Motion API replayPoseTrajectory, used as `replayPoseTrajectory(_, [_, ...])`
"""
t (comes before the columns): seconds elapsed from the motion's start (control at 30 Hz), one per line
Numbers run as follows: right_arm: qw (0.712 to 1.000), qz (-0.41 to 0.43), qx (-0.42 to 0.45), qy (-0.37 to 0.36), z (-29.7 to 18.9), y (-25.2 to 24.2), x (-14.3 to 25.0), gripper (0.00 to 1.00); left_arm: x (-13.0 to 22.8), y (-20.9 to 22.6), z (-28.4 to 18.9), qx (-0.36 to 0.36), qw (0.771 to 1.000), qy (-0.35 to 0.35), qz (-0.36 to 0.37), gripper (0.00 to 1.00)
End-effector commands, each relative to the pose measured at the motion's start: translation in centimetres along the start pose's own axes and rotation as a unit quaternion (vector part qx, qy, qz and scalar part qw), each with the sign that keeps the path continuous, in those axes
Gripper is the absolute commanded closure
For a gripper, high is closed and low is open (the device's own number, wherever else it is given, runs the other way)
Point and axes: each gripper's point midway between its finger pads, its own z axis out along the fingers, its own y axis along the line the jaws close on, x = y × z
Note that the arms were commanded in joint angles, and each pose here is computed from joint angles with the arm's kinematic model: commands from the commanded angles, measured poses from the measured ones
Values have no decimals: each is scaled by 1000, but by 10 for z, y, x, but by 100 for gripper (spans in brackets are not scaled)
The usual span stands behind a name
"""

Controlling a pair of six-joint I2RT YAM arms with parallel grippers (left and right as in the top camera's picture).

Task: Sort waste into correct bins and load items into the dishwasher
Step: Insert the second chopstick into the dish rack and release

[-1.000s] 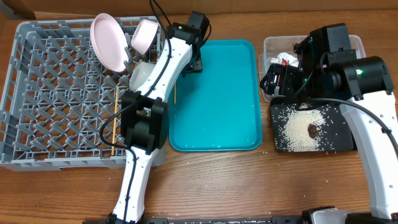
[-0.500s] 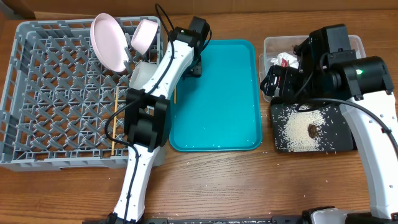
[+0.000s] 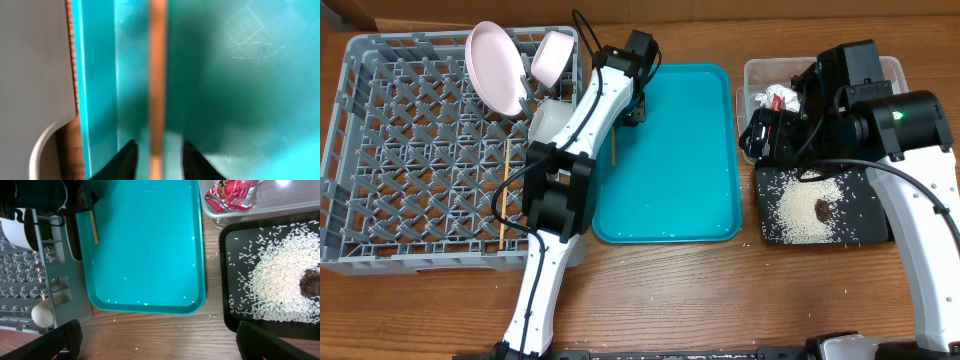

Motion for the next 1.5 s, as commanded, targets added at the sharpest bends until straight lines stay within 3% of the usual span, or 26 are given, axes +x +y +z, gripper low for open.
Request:
replayPoseTrajectory(0.0, [1000,-5,4,-3,0,-1,-1,0,10,-4,20,3,1000,25,8,76])
replayPoseTrajectory(0.17, [1000,-5,4,-3,0,-1,-1,0,11,-4,20,3,1000,28,8,96])
replayPoseTrajectory(0.3, [1000,-4,6,0,0,-2,1,0,-2,-3,-4,22,1000,7,-3,96])
replayPoseTrajectory(0.43, [1000,-4,6,2,0,-2,2,0,-29,6,-73,60,997,-44,-22,96])
replayPoseTrajectory(0.57, [1000,-3,7,3,0,-2,2,0,-37,31,-171,80,991,-106,-3,96])
replayPoseTrajectory(0.7, [1000,-3,7,4,0,-2,2,0,-13,69,-248,78,987,-136,23,96])
replayPoseTrajectory(0.83, [1000,-3,7,4,0,-2,2,0,18,115,-286,71,989,-127,10,96])
replayPoseTrajectory(0.93, [1000,-3,7,4,0,-2,2,0,32,130,-304,109,985,-131,16,96])
replayPoseTrajectory(1.07, [1000,-2,8,7,0,-3,4,0,58,169,-309,86,989,-116,-15,96])
replayPoseTrajectory(1.23, [1000,0,6,8,0,-2,4,0,100,206,-278,42,997,-57,-23,96])
replayPoseTrajectory(1.47, [1000,2,9,15,0,-3,8,0,109,226,-219,8,999,-46,-22,96])
